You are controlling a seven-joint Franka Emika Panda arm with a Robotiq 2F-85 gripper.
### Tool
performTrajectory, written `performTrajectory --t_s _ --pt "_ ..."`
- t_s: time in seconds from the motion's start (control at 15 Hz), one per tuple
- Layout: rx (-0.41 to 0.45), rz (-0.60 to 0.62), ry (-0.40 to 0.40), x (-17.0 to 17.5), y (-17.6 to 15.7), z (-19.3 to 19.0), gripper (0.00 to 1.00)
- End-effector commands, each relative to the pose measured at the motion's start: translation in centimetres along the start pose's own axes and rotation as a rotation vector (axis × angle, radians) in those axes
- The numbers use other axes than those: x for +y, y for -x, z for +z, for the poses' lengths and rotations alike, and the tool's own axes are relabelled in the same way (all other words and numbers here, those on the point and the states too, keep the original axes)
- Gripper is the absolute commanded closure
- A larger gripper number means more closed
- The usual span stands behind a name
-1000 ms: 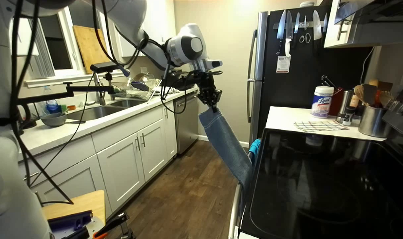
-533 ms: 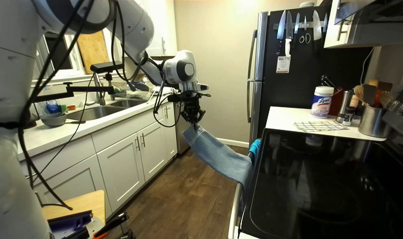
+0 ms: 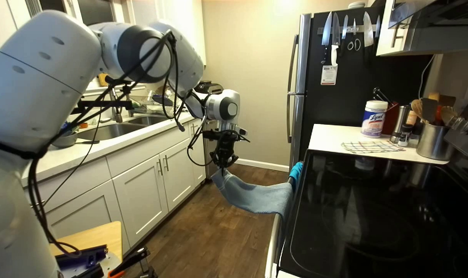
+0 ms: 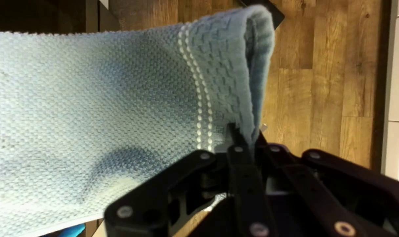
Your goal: Move the light blue towel to the oven handle
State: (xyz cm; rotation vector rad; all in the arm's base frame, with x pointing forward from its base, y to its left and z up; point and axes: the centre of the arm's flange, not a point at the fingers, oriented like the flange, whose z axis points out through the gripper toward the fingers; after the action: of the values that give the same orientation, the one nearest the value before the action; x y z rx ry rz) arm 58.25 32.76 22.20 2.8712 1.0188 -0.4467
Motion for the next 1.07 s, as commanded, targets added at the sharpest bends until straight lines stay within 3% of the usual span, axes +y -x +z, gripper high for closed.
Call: performTrajectory --t_s 0.0,0.27,0.67,0.73,0.8,1.0 --pt "-0.084 -0.06 -0.091 0.1 -2.4 0.6 0.98" --pt "-0.155 -0.138 -0.117 -1.9 -4.0 1.3 0.98" --pt "-0.204 -0.22 -0.089 -5.9 -5.5 1.1 0.98" --pt "-0.208 -0.218 -0.082 -6.3 -5.6 1.2 0.68" --pt "-0.211 -0.215 -0.077 -6.6 -5.6 1.2 0.67" --pt "-0.204 -0.219 -0.078 -7.2 -5.7 1.4 0.48"
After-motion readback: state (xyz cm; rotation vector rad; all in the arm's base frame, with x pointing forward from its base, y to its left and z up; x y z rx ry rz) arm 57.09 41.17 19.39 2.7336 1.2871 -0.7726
